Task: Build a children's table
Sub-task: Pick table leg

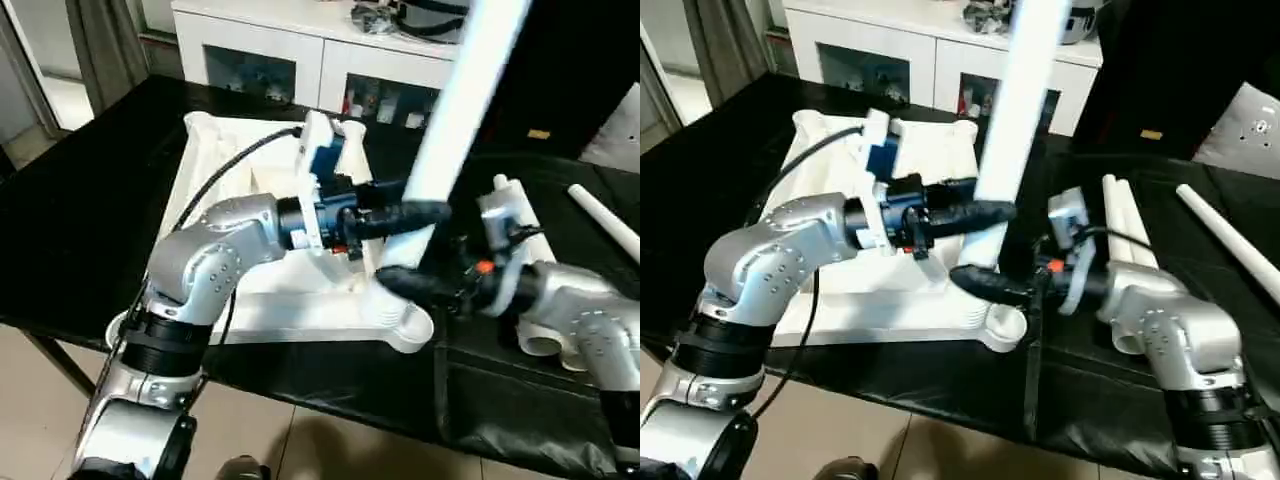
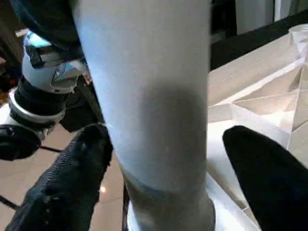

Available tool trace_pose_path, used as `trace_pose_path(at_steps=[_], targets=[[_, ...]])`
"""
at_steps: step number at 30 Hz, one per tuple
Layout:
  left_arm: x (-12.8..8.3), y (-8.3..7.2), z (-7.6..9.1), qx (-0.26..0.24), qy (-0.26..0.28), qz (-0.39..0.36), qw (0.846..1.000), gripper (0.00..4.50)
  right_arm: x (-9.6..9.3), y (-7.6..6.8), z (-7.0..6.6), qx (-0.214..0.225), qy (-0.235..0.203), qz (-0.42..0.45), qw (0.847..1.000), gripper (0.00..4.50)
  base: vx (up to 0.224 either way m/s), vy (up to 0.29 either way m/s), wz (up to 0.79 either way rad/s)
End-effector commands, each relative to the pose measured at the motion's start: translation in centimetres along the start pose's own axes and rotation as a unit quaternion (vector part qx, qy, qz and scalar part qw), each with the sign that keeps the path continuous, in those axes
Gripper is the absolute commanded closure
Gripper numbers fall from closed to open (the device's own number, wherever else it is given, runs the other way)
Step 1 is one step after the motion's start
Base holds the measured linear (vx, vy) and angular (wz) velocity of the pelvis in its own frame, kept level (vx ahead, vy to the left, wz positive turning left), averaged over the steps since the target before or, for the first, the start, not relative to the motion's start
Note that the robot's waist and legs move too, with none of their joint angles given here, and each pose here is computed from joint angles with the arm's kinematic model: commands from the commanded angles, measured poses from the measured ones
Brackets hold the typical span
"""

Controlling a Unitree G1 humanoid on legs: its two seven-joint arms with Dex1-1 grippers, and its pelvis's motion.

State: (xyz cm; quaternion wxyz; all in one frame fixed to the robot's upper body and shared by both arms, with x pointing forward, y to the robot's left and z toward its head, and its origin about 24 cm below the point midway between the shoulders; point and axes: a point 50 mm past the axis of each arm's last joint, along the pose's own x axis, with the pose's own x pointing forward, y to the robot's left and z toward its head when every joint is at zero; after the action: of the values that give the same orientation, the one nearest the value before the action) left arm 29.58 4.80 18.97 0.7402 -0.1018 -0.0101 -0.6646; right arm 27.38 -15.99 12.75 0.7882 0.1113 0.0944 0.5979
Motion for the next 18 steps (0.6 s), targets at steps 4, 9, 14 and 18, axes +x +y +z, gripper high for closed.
trace_pose_path(at_steps=[4, 9, 14, 18], targets=[[0.7, -0.5, 0.2, 0.020, 0.005, -0.012, 1.000, 2.66, 0.4, -0.1, 0.1, -0.010, 0.003, 0.003, 1.000, 0.97, 0.000, 0.000, 0.00], [0.7, -0.4, 0.0, 0.023, 0.009, -0.011, 1.000, 2.66, 0.5, 0.0, -0.3, -0.004, 0.009, 0.007, 1.000, 1.31, 0.000, 0.000, 0.00], [0.9, -0.4, -0.1, 0.024, 0.011, -0.011, 1.000, 2.66, 0.5, 0.1, -0.8, 0.000, 0.016, 0.010, 1.000, 1.68, 0.000, 0.000, 0.00], [0.8, -0.4, -0.3, 0.026, 0.016, -0.012, 0.999, 2.66, 0.5, 0.1, -1.0, 0.003, 0.017, 0.009, 1.000, 2.12, 0.000, 0.000, 0.00]])
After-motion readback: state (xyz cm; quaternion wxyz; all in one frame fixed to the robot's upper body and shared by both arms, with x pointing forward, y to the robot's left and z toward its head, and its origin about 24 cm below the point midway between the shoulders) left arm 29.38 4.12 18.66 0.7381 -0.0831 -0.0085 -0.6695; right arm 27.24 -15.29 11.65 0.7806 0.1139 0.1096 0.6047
